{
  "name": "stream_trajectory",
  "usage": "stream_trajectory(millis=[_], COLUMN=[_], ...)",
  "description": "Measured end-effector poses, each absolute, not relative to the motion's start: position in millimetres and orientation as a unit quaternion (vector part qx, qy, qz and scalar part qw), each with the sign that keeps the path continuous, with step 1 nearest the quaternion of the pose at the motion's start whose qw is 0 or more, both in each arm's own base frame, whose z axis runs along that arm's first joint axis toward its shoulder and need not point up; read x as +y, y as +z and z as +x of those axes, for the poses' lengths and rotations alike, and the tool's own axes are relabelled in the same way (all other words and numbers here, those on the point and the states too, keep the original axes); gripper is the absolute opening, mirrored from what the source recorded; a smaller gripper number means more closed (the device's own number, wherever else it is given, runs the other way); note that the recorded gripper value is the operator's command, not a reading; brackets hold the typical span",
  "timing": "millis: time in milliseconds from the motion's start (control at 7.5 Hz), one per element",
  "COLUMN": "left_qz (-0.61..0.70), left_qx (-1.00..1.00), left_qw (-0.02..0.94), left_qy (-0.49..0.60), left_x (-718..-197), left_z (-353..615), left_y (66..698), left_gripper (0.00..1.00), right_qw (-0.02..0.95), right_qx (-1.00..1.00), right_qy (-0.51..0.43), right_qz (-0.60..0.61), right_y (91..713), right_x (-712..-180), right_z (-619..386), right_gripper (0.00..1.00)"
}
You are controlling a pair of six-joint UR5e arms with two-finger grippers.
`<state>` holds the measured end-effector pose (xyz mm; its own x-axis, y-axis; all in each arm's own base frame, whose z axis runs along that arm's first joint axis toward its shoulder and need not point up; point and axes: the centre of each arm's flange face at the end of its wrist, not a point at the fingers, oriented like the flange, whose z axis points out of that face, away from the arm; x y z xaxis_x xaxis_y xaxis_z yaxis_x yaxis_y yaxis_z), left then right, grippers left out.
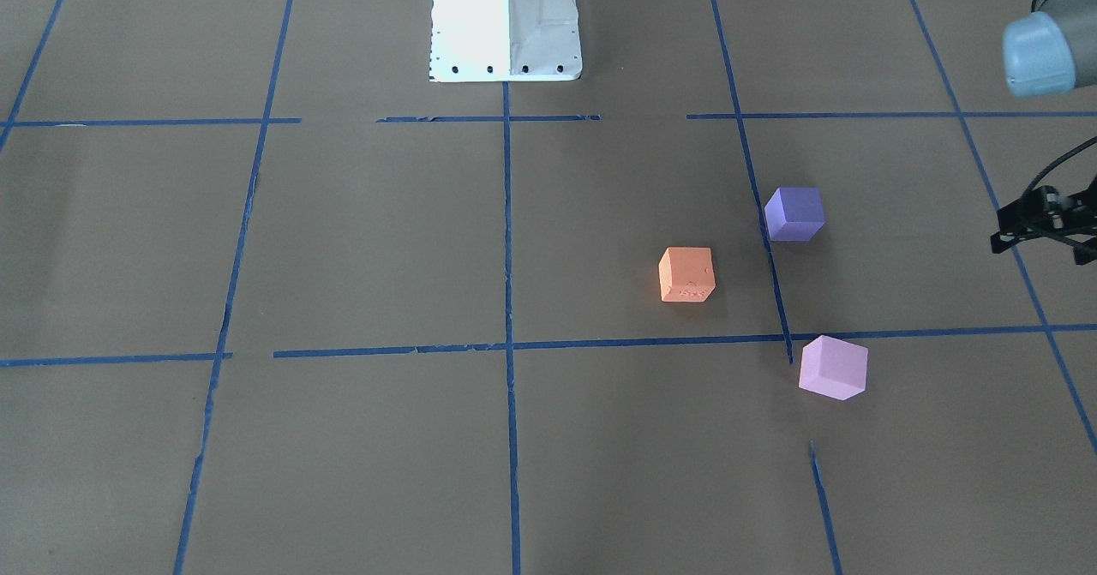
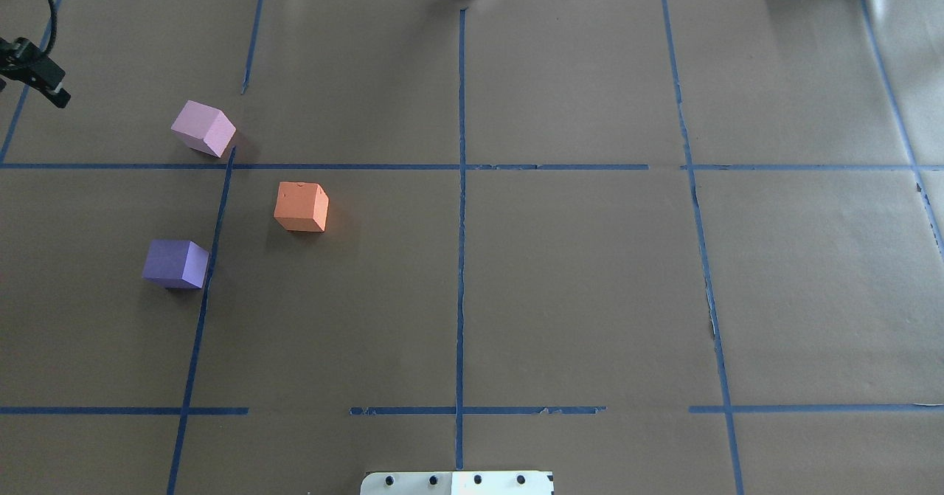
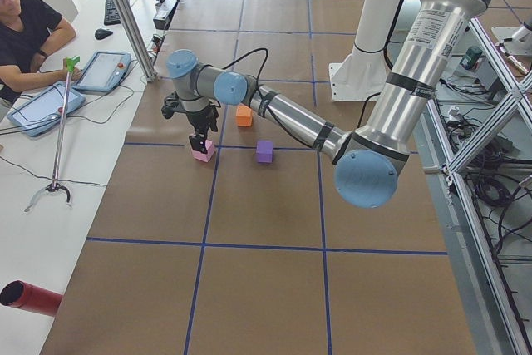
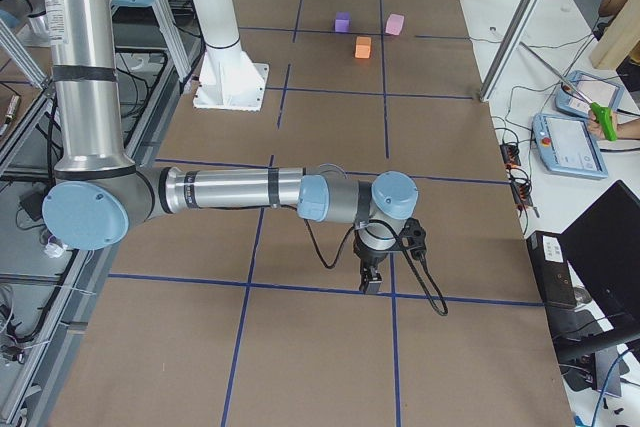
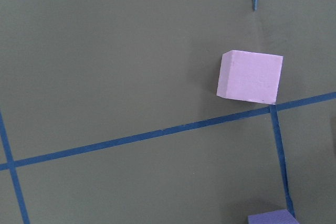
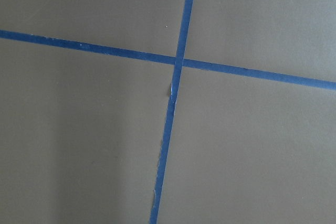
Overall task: Arrange blocks in a line
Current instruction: 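Move the left gripper in over the pink cube and past it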
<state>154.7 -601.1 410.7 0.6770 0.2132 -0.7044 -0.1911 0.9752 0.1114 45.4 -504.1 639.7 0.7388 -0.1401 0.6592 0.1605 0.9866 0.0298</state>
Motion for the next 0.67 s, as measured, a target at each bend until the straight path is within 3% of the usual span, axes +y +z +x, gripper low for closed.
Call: stream_trajectory(millis=[667], left_qz=[-0.032], left_qx=[0.428], left_qw=[0.903], left_qy=[0.025], left_x=[-571], left_z=[307], left_y=[341], left_gripper=[1.0], right_qw=[0.932], right_qx=[-0.352], right_qy=[-0.081], right_qz=[-0.014], right_y=[639], right_x=[-504], right_z=[45], right_gripper=[1.0])
